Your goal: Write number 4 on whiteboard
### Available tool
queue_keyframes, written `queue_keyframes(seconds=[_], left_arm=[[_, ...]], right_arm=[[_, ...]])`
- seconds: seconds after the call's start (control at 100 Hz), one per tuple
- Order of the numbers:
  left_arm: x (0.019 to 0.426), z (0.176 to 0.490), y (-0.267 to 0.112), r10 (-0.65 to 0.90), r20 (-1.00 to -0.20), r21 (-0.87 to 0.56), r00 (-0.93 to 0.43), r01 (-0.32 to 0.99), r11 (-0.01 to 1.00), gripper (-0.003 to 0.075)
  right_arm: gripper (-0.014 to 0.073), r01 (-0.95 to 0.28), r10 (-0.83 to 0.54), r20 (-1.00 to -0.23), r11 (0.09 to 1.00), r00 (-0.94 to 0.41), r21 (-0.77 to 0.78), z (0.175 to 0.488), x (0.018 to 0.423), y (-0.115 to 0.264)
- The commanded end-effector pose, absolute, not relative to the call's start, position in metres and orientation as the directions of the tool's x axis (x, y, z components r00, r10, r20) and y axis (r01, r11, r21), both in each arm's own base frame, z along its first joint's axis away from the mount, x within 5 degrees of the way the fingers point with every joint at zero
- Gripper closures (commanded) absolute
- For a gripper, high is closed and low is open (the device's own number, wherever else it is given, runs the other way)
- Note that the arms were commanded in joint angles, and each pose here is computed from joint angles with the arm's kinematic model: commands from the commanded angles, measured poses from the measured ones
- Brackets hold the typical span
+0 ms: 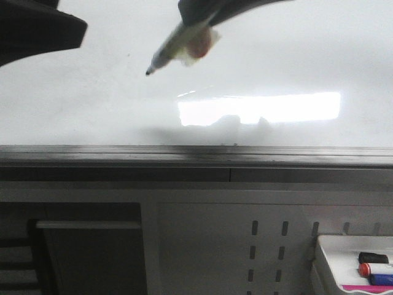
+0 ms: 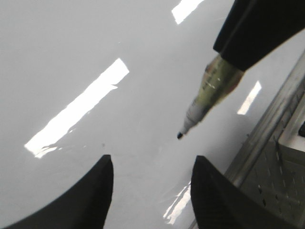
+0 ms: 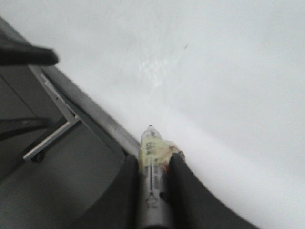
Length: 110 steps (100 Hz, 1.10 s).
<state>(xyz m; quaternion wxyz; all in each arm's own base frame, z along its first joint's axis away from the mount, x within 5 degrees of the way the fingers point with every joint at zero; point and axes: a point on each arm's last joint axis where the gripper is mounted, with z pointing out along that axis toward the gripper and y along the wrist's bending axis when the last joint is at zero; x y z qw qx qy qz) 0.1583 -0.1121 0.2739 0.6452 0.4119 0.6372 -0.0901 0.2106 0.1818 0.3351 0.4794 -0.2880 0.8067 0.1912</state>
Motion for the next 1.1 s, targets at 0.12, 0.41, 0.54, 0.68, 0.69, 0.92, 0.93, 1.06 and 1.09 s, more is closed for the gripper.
queue_keyframes(seconds=[0.12,0.41,0.54,0.68,0.69,0.92,0.93,1.06,1.09], left_arm=[[0.151,0.295,-0.103,0.287,-0.944,0.326,0.163,0.6,0.731,0.0374],[0.151,0.294,-0.103,0.291,-0.944,0.326,0.159,0.6,0.731,0.0374],[0.151,0.294,-0.103,0.291,-0.944,0.326,0.159,0.6,0.731,0.0374],[0.151,0.294,-0.103,0.291,-0.944,0.326,0.159,0.6,0.731,0.0374],[0.151,0.294,-0.103,0.291,-0.944,0.326,0.159,0.6,0.731,0.0374],[0.151,0.294,-0.103,0.291,-0.944,0.326,0.159,0.6,0.731,0.0374],[0.151,0.294,-0.103,0.291,-0.944,0.326,0.159,0.6,0.731,0.0374],[0.151,0.294,-0.103,0.291,-0.944,0.326,0.159,0.6,0.731,0.0374],[0.151,0.294,-0.103,0.291,-0.944,0.326,0.159,0.6,0.731,0.0374]], right_arm=[[0.0661,-0.595,-0.206,-0.94,0.804,-0.271,-0.005,0.378,0.251,0.185],[0.0661,-0.59,-0.289,-0.891,0.807,-0.351,-0.029,0.354,0.275,0.197],[0.0661,-0.616,-0.324,-0.867,0.787,-0.379,-0.024,0.335,0.266,0.204],[0.0659,-0.641,-0.331,-0.871,0.767,-0.364,-0.024,0.33,0.258,0.211],[0.0659,-0.641,-0.329,-0.872,0.767,-0.362,-0.024,0.331,0.258,0.211],[0.0659,-0.572,-0.336,-0.836,0.82,-0.434,-0.033,0.343,0.254,0.172],[0.0659,-0.57,-0.338,-0.835,0.821,-0.435,-0.036,0.344,0.253,0.17],[0.0659,-0.556,-0.322,-0.848,0.83,-0.421,-0.039,0.355,0.249,0.162],[0.0659,-0.564,-0.316,-0.859,0.825,-0.402,-0.04,0.36,0.247,0.164]])
